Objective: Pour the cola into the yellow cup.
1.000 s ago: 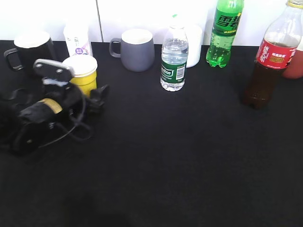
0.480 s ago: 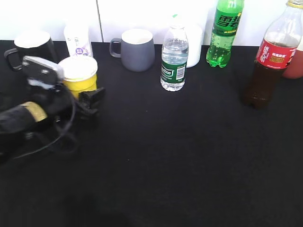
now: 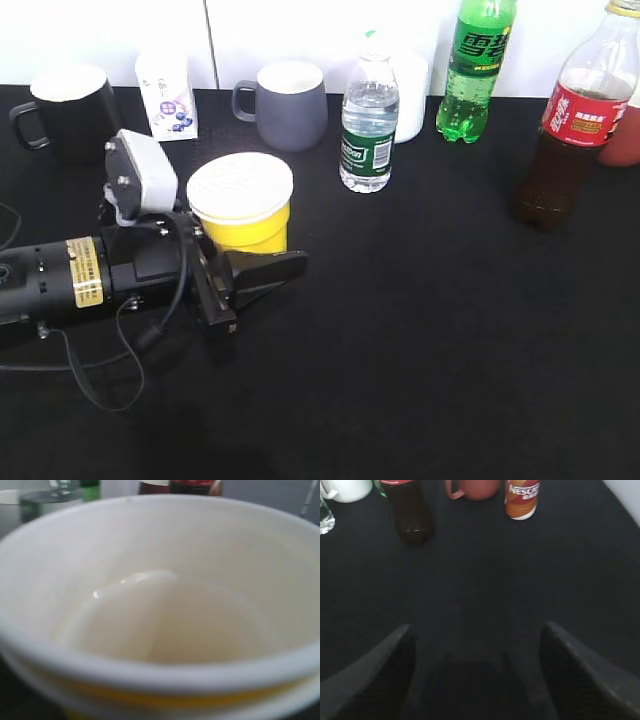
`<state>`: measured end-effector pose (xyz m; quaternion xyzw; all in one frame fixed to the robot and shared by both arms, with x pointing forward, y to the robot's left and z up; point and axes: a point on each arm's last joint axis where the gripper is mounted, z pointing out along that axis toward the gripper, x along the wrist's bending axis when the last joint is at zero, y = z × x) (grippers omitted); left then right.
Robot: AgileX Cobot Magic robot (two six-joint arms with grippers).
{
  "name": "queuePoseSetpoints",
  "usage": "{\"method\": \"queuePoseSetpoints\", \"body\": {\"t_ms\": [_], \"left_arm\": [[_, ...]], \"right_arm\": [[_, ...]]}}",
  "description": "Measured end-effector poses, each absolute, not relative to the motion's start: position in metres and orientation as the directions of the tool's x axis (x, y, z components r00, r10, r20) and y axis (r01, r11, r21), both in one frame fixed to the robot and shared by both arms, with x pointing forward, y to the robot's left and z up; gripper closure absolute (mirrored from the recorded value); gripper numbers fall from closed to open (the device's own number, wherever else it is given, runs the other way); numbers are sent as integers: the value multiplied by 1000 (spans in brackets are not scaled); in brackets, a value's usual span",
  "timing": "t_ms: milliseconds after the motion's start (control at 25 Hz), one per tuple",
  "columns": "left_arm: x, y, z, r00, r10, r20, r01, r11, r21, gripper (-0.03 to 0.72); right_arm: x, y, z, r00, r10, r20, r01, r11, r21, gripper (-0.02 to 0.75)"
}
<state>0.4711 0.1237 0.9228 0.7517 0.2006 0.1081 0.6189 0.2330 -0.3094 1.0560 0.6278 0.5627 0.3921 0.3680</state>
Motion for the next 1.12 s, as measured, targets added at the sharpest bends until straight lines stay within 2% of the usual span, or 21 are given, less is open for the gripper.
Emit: {"method": "queuePoseSetpoints", "body": {"t_ms": [40,200,320,400,520,680,840,1000,1120], "left_arm": [[471,124,923,896,435,-87,169,-153,974,249],[471,124,923,896,435,-87,169,-153,974,249],[471,124,923,896,435,-87,169,-153,974,249],[471,124,923,896,435,-86,168,-153,974,249],[471,124,923,896,436,-87,169,-155,973,249],[471,124,923,896,436,-86,169,-156,973,249],[471,124,923,896,436,-86,169,-156,973,249],[471,124,923,896,436,-86,169,-157,973,249],[471,124,923,896,436,-86,169,-157,973,249]], "right_arm": [[236,-309,1061,54,995,80,402,-95,911,153],[295,-301,1108,-14,1000,13,83,-12,996,153],[353,-291,1107,-62,998,-5,110,12,994,153],[384,-284,1084,-102,995,-5,126,18,992,153],[407,-275,1025,-164,986,25,160,2,987,153],[435,-269,985,-192,980,57,259,-5,966,153],[460,-261,949,-255,963,85,269,-13,963,146],[478,-265,922,-178,977,120,238,-76,968,118],[493,-264,910,-175,980,96,218,-56,974,118]]}}
